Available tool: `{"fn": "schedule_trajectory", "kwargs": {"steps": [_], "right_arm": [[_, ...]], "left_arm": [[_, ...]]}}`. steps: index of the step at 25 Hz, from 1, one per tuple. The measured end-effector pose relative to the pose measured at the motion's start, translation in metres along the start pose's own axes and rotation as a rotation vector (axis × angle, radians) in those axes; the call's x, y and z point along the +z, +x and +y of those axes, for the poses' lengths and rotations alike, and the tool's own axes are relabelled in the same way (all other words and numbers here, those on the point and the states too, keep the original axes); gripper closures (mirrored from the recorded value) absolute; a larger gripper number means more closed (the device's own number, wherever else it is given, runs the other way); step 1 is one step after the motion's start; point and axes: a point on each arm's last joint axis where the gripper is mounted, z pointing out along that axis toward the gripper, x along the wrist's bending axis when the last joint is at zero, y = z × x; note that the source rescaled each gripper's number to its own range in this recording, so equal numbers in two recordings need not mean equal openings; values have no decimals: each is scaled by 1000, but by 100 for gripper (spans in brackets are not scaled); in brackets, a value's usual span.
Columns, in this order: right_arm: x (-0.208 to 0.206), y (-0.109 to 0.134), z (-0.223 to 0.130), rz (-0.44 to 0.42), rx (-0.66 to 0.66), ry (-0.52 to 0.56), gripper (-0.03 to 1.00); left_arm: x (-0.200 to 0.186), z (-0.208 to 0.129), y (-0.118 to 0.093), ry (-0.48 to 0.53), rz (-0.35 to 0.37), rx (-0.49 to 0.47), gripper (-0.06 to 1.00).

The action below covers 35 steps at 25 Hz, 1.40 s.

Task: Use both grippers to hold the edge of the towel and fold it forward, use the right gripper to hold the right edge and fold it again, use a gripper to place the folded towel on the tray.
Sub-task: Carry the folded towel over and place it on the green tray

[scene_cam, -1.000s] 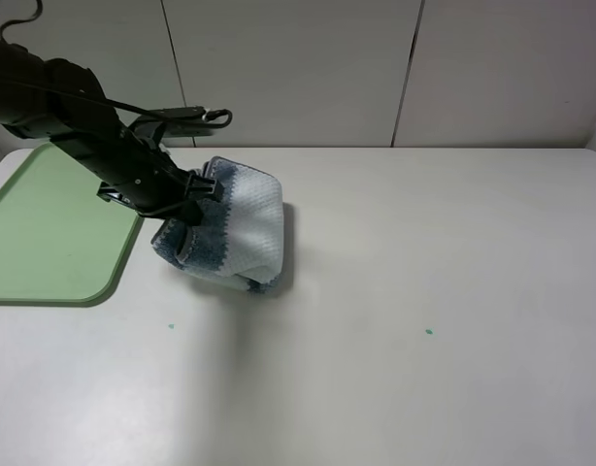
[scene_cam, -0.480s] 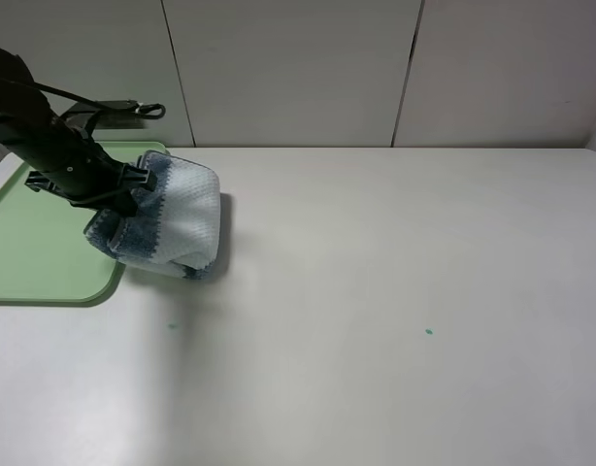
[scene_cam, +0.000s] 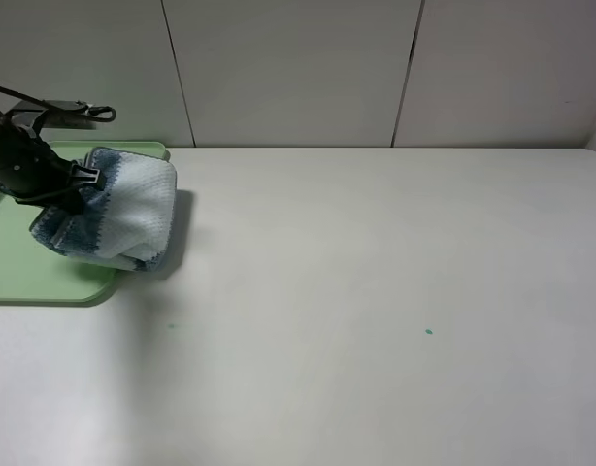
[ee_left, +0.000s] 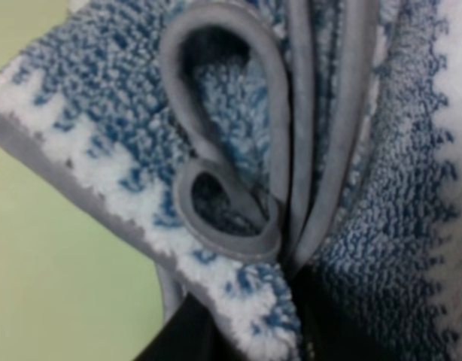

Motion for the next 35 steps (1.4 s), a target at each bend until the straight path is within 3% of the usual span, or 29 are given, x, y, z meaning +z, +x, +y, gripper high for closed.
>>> {"fn": "schedule_trajectory", "kwargs": {"steps": [7,14,24,35], "right_arm": [[0,0,0,0,0,0,-3],[0,0,0,0,0,0,-3],[0,0,0,0,0,0,-3],[0,0,0,1,0,0,-3]], "left_arm": [[0,-1,25,-24,50,-23,80],[-1,-1,38,-44,91,4,80],[-2,-4,65,-69,128,-61,80],[-2,-6,68,-67,133,-63,80]]}}
